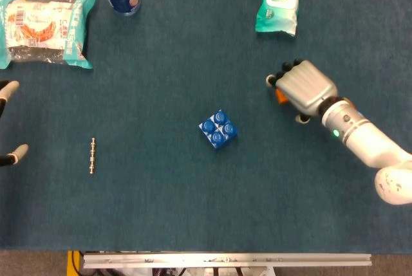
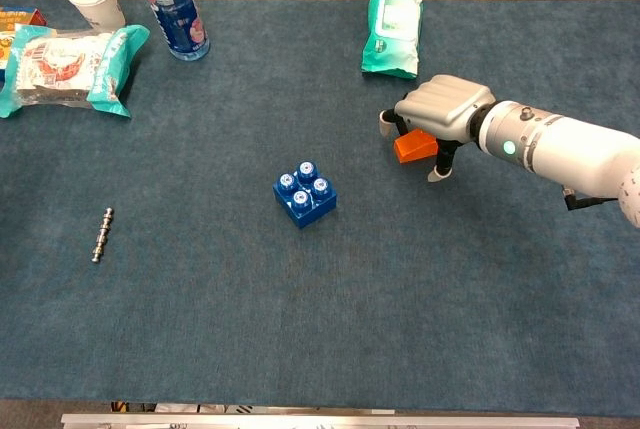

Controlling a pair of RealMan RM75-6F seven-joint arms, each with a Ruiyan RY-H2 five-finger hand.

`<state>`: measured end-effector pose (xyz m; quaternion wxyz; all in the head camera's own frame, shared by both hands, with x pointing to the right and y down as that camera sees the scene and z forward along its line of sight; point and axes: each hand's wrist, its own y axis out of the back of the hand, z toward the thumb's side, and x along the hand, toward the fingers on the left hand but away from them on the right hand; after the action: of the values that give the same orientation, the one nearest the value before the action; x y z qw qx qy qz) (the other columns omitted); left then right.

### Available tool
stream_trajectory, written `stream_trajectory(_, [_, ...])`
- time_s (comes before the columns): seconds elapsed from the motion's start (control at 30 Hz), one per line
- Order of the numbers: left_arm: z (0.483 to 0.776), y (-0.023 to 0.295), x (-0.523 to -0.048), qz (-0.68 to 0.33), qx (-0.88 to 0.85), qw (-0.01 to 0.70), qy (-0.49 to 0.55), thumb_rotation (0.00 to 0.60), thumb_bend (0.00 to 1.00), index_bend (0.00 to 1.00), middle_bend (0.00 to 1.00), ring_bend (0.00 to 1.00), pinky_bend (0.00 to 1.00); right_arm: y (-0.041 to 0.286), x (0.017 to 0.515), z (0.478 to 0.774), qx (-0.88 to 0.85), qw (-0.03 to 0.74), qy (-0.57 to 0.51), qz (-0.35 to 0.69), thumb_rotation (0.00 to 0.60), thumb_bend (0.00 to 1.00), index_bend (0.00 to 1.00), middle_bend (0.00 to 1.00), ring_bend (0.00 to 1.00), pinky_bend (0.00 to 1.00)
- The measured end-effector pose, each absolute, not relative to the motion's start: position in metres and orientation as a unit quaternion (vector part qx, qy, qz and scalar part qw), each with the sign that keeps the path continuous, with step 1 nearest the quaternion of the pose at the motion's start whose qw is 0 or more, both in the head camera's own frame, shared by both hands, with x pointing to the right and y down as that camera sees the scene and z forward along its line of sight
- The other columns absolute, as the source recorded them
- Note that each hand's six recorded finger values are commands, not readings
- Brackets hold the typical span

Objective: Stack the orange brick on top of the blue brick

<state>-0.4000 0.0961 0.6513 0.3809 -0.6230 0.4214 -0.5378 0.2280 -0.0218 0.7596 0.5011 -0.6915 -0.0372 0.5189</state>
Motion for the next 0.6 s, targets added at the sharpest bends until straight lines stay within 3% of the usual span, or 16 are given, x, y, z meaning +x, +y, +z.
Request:
stream_trajectory(0.2, [0.651, 0.096, -0.399, -0.537, -0.624, 0.381, 0.421, 0.600, 0.15, 0.10, 0.12, 0.16, 0.10, -0.017, 0.227, 0.756, -0.697, 0.508, -0.029, 0.505, 0.600, 0.00, 0.27, 0.37, 0.21, 0.26])
stream_trajectory(0.6, [0.650, 0.097, -0.398, -0.535, -0.625, 0.381, 0.421, 0.600, 0.15, 0.10, 0.12, 0.16, 0.10, -0.037, 0.245, 0.754, -0.668, 0.530, -0.051, 0.520, 0.600, 0.09, 0.31, 0.37, 0.21, 0.26])
